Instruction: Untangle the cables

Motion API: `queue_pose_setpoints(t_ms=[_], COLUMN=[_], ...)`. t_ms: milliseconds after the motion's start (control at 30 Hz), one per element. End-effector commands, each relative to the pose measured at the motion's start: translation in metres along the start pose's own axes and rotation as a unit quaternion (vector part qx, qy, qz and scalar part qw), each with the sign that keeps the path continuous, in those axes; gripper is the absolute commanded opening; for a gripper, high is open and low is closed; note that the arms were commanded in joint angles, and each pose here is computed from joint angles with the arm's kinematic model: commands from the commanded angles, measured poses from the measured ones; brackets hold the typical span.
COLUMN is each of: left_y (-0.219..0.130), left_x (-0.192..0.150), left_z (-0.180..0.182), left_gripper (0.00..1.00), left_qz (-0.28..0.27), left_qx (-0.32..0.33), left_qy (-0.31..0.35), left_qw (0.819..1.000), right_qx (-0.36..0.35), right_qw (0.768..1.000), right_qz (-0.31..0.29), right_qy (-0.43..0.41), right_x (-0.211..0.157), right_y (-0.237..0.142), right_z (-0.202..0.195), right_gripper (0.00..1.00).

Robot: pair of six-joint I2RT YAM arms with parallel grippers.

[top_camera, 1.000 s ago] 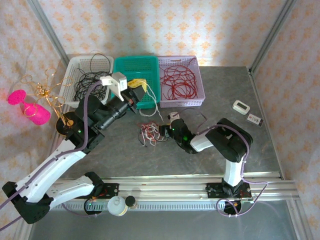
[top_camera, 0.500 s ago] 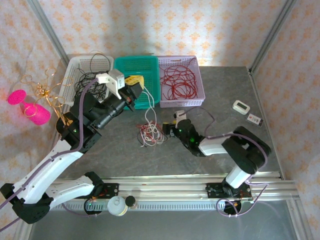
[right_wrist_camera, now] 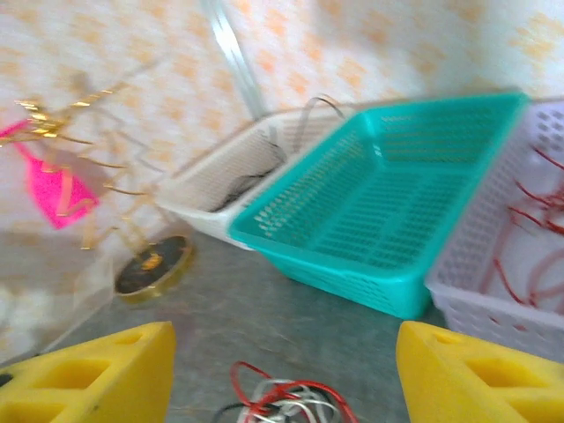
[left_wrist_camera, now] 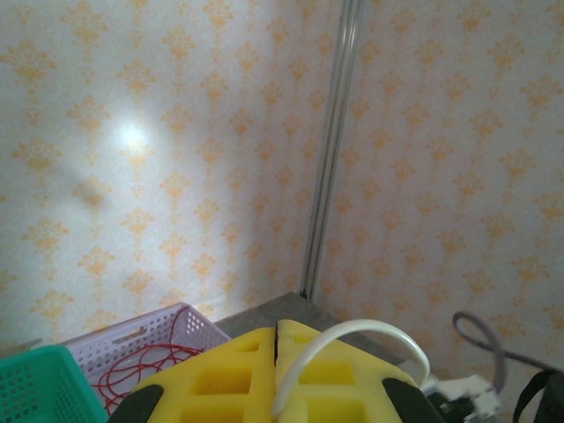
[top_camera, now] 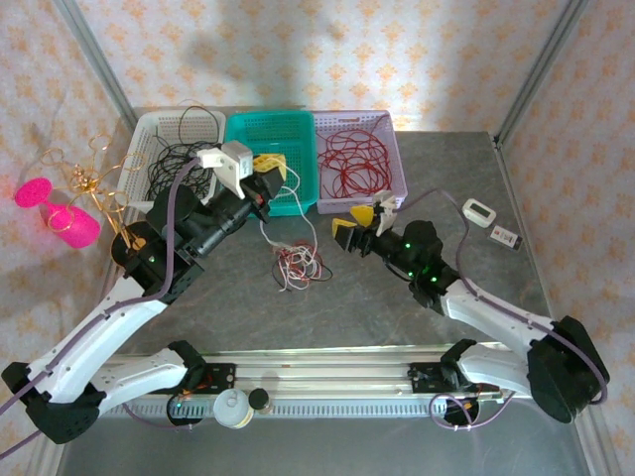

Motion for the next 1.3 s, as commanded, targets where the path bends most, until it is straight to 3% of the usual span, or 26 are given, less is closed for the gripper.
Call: queue_pose_setpoints(t_ms=[0, 300, 467, 667, 1033, 1167, 1267], left_y=[0.002, 0.005, 0.006, 0.006, 0.002, 0.003, 0.004], left_x=[-0.008, -0.018, -0.023, -0.019, -0.016, -0.019, -0.022], left_z=[-0.001, -0.015, -0.019, -0.020, -0.022, -0.021, -0.020], left_gripper=[0.00, 0.00, 0.00, 0.00, 0.00, 0.00, 0.00], left_qz=[0.012, 0.038, 0.048, 0.043, 0.043, 0.049, 0.053], left_qx=[0.002, -0.041, -0.054, -0.060, -0.066, -0.063, -0.059], left_qy=[0.010, 0.016, 0.015, 0.014, 0.015, 0.016, 0.018], left_qw=[1.000, 0.998, 0.997, 0.997, 0.997, 0.997, 0.997], right_qx=[0.075, 0.081, 0.091, 0.121, 0.132, 0.048, 0.020], right_qw=[0.997, 0.994, 0.984, 0.971, 0.961, 0.976, 0.985], right_qz=[0.007, 0.029, 0.112, 0.148, 0.122, 0.086, 0.017], right_qy=[-0.028, -0.073, -0.106, -0.144, -0.212, -0.196, -0.172], right_x=[0.017, 0.023, -0.010, -0.058, -0.060, -0.031, 0.008], right_y=[-0.004, 0.000, 0.006, 0.019, 0.013, 0.012, -0.001], right_z=[0.036, 0.039, 0.030, 0.007, 0.007, -0.011, -0.012], right_gripper=[0.67, 0.66, 0.68, 0.66, 0.65, 0.65, 0.66])
Point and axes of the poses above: each hand's point on the last joint's axis, 136 mm out from that joint toward the fingers, its own y axis out along the fingers, its own z axis along the line the jaws close on, x = y × z, the point moved 2 cm from there along -y, back along the fingers, and after that the axes turned 13 degrees about y, right-handed, at the moved point
